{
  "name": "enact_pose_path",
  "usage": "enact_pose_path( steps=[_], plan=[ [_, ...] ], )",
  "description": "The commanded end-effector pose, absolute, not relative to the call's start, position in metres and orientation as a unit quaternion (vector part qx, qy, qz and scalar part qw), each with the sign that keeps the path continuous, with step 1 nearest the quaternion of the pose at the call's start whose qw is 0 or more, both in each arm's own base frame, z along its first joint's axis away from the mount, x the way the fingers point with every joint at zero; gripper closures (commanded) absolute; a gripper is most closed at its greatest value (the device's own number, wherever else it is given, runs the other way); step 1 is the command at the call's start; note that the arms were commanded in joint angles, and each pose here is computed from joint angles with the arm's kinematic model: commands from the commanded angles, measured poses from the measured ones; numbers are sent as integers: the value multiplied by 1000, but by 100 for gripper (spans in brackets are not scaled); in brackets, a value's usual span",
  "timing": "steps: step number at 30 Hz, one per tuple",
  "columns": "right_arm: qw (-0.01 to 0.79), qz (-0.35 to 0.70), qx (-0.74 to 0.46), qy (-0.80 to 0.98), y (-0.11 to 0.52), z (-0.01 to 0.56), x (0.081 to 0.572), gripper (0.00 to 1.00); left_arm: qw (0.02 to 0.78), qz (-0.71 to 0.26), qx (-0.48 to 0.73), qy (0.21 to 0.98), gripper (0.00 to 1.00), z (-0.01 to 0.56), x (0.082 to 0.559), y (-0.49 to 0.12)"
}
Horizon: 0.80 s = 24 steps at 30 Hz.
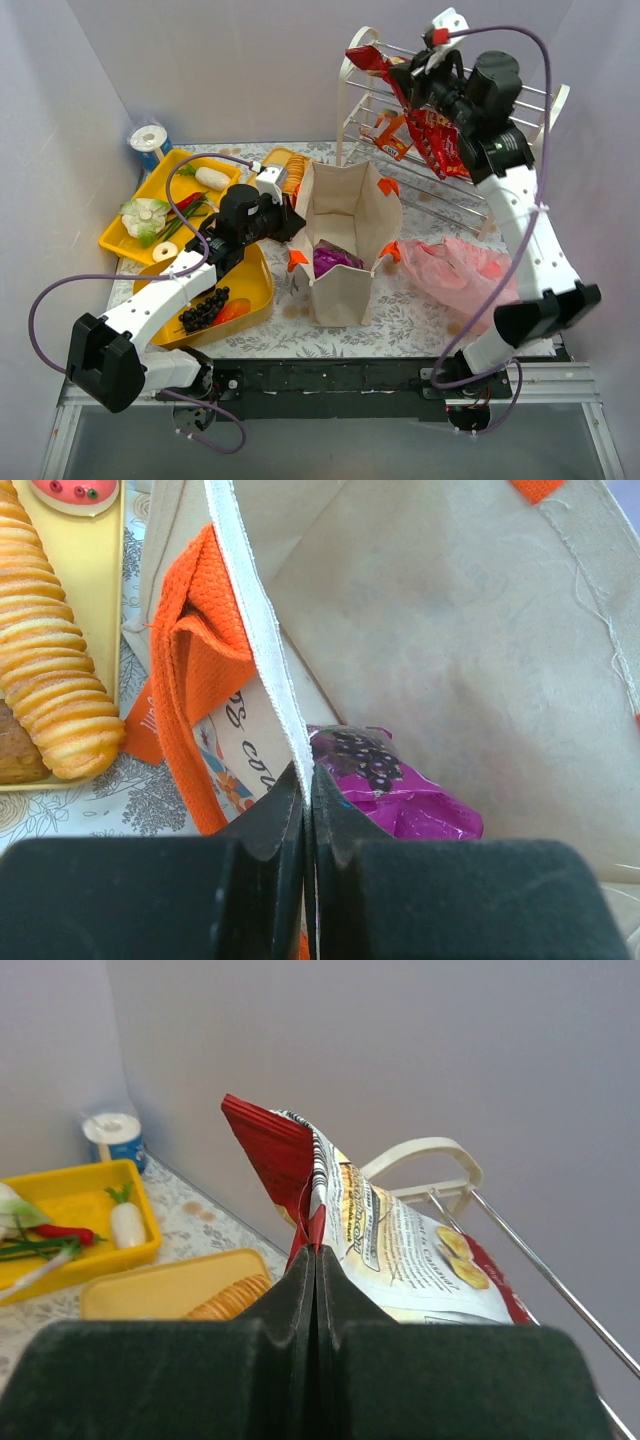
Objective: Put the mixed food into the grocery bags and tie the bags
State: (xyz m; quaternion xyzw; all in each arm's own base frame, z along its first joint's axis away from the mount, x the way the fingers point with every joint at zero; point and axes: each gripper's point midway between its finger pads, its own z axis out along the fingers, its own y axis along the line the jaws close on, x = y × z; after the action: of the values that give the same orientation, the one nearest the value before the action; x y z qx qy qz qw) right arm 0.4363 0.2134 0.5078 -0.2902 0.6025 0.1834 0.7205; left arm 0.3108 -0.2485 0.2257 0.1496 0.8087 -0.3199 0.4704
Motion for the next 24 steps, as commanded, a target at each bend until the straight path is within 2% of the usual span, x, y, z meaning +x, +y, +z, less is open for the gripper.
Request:
enact_pose_path(
  steps=[1, 2, 5, 13, 17, 18, 20, 21, 24],
  plan=[
    [790, 264, -278, 478, 216, 587, 347, 99, 501, -312, 145, 794, 100, 242, 314, -243],
    [794, 286, -275, 461, 218, 596, 323, 99, 500, -309, 143, 796, 100, 240, 315, -243],
    [800, 320, -280, 424, 224, 608, 293, 99, 492, -304, 143, 803, 100, 232, 317, -243],
    [780, 378, -284, 409, 237, 605, 256, 99, 490, -308, 145, 802, 100, 232, 316, -244],
    [762, 410, -254, 431, 234, 577, 245, 99, 495, -304, 144, 801, 100, 234, 317, -243],
    [745, 415, -243, 462, 239, 544, 256, 99, 495, -304, 145, 801, 100, 234, 316, -242],
    [735, 429, -224, 475, 236, 528, 253, 99, 498, -304, 144, 800, 100, 236, 316, -242],
    [720, 426, -209, 506, 239, 499, 264, 99, 499, -303, 144, 799, 100, 237, 316, -241],
    [706, 404, -175, 554, 232, 460, 277, 99, 500, -304, 144, 798, 100, 237, 316, -241]
  ],
)
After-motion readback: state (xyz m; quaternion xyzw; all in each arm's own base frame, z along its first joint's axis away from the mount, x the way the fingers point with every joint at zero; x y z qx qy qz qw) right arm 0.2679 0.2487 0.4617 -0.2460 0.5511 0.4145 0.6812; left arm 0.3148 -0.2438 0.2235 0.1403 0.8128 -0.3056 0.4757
